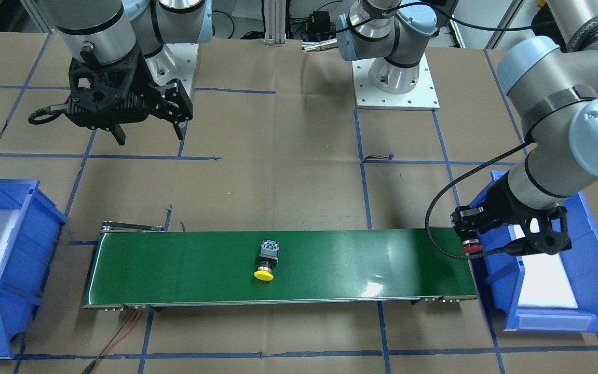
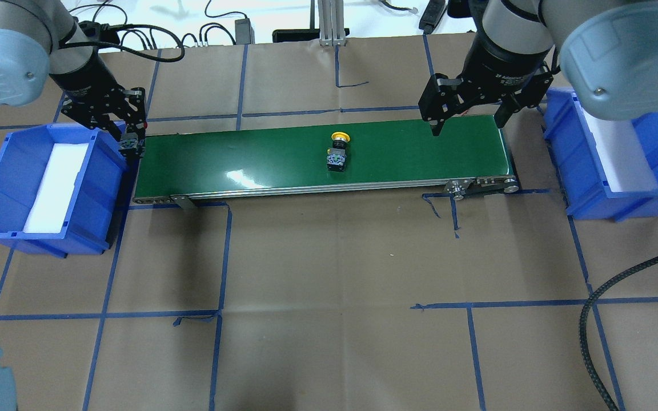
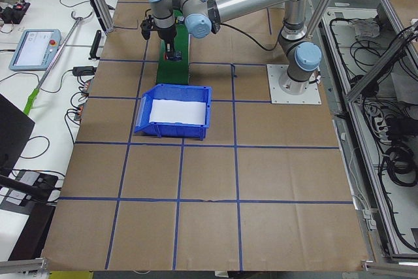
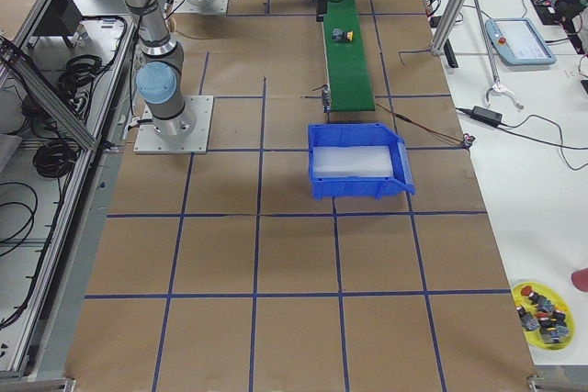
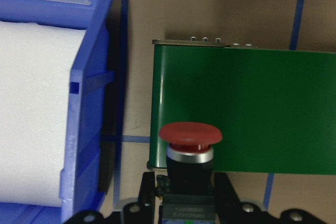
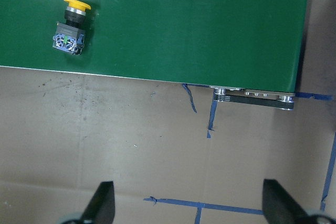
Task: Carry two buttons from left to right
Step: 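Lower the red button onto the belt and open the left gripper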
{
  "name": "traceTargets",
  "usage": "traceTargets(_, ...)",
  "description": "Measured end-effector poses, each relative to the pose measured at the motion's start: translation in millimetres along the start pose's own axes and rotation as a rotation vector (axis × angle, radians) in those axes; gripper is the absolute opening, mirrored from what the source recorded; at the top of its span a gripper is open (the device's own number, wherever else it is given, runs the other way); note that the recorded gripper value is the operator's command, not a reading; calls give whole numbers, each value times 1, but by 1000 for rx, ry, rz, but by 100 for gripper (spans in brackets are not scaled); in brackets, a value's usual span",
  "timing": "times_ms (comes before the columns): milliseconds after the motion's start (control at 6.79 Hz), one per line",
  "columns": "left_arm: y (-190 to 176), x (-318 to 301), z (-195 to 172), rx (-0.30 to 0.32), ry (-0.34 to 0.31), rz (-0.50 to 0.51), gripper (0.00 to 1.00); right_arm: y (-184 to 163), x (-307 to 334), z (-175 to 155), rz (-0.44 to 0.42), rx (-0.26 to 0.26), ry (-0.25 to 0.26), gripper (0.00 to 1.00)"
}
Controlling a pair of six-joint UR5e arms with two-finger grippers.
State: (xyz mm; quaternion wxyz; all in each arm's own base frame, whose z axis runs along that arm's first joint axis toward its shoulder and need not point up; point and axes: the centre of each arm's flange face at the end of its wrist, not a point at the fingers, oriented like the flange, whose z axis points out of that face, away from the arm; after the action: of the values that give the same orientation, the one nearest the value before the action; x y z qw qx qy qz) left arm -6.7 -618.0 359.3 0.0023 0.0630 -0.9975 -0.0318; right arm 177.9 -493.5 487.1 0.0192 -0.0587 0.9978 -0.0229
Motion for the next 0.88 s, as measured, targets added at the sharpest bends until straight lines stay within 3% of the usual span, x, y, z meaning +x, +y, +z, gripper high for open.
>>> traceTargets(883,-26,23,89,52,-8,-1,0,0,0,0,0,0,5,100)
